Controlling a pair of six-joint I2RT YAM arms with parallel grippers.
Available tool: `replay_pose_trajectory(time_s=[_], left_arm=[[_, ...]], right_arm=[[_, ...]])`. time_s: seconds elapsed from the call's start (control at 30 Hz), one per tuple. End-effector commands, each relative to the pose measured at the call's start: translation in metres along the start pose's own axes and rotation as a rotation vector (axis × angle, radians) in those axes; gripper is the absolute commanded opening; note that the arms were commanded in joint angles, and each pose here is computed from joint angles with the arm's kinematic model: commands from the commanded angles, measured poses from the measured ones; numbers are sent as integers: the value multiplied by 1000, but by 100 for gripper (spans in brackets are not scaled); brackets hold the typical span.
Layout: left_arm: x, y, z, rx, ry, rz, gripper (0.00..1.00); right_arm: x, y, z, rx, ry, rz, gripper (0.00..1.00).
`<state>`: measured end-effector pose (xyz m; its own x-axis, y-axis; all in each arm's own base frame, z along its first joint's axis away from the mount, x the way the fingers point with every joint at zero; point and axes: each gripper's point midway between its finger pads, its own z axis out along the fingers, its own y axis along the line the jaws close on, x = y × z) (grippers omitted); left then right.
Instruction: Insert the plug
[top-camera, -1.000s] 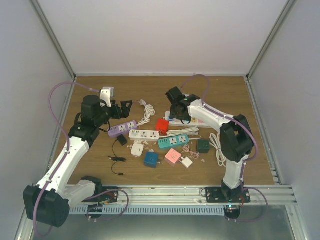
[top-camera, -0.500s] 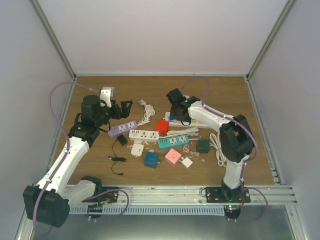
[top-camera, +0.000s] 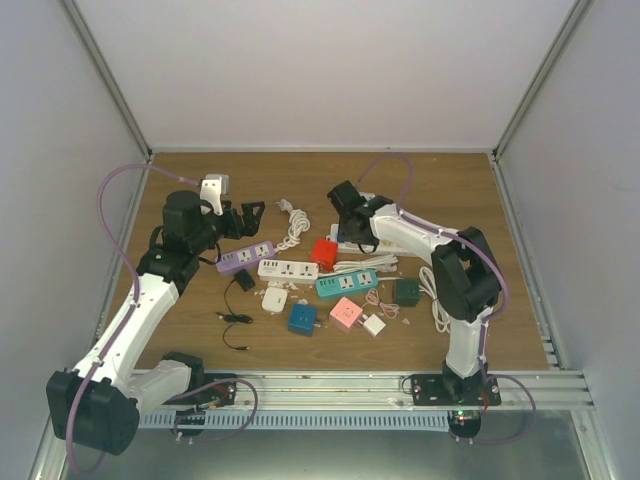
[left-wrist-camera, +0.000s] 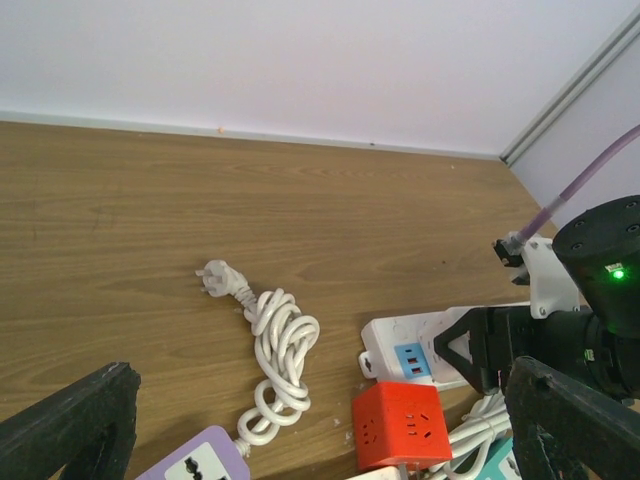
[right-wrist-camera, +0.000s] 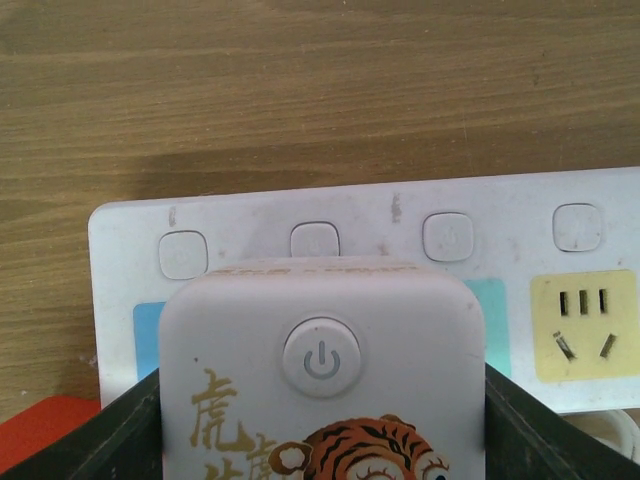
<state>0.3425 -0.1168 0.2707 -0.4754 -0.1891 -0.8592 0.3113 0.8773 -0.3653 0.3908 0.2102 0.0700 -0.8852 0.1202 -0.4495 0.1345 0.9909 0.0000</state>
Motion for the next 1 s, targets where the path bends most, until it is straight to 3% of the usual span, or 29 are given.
replay_pose_trajectory(time_s=[0.0, 0.33, 0.43, 0.67, 0.97], left_arm=[[-1, 4, 1, -7, -14, 11, 99], [1, 5, 3, -7, -6, 8, 99], [2, 5, 5, -4, 1, 10, 99], [6, 2, 8, 22, 17, 29, 99], [20, -15, 17, 127, 74, 61, 99]], right_arm=[[60, -45, 61, 221, 163, -53, 28], [50, -55, 83, 216, 182, -29, 26], [32, -51, 79, 194, 158, -23, 31], [-18, -23, 41, 81, 68, -29, 59], [-78, -11, -50, -68, -133, 1, 99]])
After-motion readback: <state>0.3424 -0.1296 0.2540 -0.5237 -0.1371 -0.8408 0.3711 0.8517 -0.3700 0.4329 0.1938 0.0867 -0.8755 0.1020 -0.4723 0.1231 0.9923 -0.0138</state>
